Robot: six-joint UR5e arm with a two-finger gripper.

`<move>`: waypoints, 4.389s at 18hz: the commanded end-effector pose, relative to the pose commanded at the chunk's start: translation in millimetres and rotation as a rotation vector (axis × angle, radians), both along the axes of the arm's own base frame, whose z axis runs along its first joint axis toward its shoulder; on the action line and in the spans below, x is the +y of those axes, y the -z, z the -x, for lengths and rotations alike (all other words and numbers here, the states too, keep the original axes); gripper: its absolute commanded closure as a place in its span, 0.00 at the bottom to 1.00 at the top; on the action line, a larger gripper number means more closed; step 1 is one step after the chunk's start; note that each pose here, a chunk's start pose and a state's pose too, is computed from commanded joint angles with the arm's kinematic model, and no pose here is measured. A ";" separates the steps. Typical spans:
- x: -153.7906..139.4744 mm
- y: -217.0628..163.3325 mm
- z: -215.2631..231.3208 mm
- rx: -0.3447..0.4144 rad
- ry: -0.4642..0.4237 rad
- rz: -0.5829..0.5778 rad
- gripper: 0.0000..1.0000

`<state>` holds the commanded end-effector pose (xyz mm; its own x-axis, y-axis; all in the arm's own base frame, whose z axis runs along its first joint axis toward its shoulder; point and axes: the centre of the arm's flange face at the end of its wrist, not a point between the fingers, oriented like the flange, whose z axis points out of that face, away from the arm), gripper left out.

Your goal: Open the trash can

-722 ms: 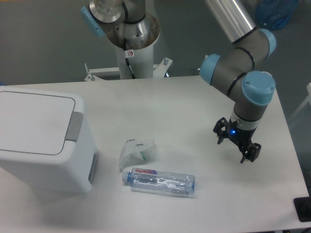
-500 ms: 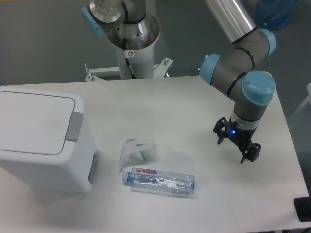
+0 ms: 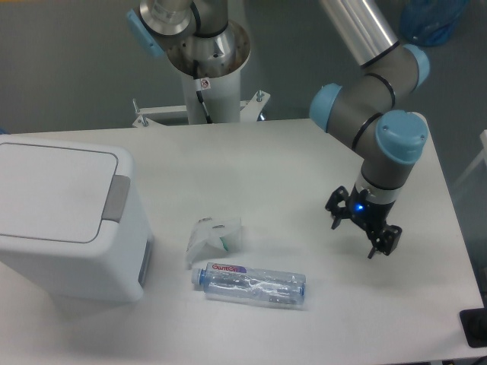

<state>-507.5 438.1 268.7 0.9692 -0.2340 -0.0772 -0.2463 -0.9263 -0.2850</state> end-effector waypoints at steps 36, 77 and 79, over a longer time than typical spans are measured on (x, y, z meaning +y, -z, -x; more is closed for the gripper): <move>78.9 -198.6 -239.0 -0.409 -0.339 -0.397 0.00; 37.5 -140.3 -47.1 -0.057 -0.079 -0.460 0.00; 26.4 -123.2 -26.1 -0.027 -0.050 -0.452 0.00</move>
